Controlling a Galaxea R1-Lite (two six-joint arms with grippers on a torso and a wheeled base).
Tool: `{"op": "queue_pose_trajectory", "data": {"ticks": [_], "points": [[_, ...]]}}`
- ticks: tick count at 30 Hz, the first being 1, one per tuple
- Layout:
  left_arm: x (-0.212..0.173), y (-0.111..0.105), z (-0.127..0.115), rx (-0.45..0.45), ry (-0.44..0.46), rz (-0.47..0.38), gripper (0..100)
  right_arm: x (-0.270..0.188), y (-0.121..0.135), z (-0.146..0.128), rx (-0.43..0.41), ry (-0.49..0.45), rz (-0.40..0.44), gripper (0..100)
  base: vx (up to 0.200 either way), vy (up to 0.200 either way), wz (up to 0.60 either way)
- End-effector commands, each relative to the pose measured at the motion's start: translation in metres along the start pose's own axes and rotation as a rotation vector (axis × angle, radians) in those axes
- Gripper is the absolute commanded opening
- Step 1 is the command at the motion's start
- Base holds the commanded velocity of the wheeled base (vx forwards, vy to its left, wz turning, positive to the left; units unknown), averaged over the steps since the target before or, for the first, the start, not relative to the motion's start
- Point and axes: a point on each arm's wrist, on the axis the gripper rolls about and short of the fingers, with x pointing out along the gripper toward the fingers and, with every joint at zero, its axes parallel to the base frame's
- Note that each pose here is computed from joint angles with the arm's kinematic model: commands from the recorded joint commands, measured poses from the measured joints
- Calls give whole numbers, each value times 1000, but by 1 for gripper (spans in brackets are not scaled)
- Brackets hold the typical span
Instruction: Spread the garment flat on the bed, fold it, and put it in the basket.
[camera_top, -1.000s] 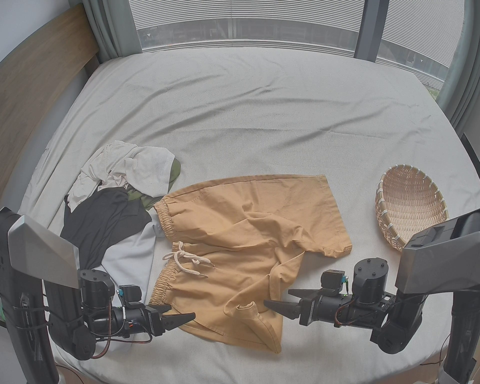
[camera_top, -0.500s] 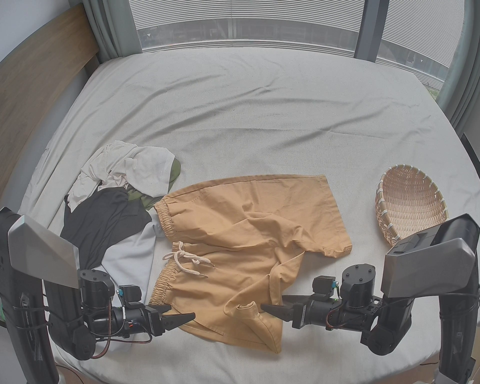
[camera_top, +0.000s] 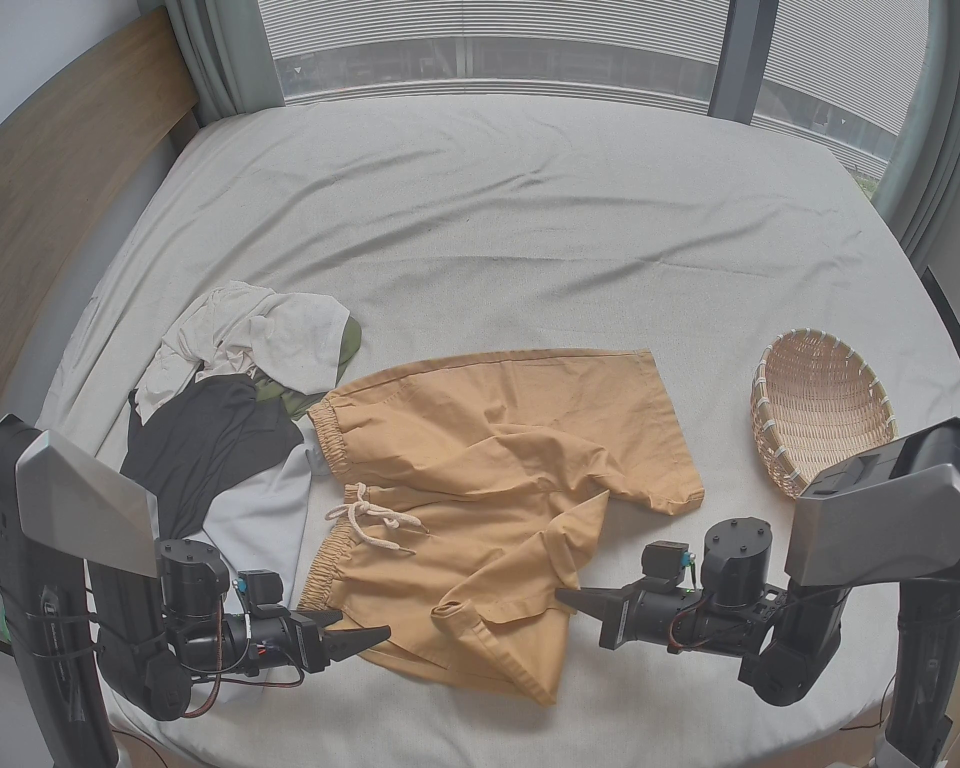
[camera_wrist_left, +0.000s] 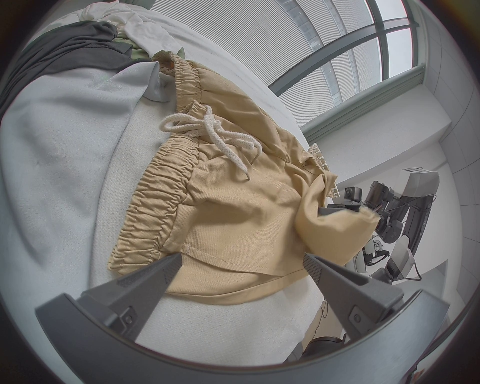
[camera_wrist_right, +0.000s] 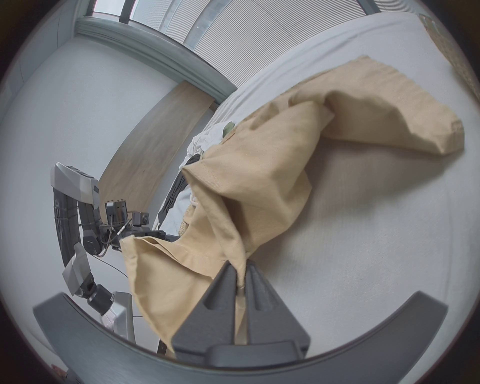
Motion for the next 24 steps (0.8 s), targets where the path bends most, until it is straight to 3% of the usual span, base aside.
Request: {"op": "queue_pose_trajectory", "data": {"ticks": [1, 4, 5, 24], "points": [[0, 0, 0, 3, -1, -1, 100, -7, 3, 9, -6, -31, 2, 0, 0, 0, 0], [0, 0, 0, 3, -1, -3, 100, -6, 3, 6, -6, -20, 3, 0, 0, 0, 0], [0, 0, 0, 3, -1, -3, 100, -5, 4, 4, -5, -12, 5, 100, 0, 0, 0], [0, 0, 0, 3, -1, -3, 100, -5, 7, -5, -3, 24, 10, 100, 0, 0, 0]]}}
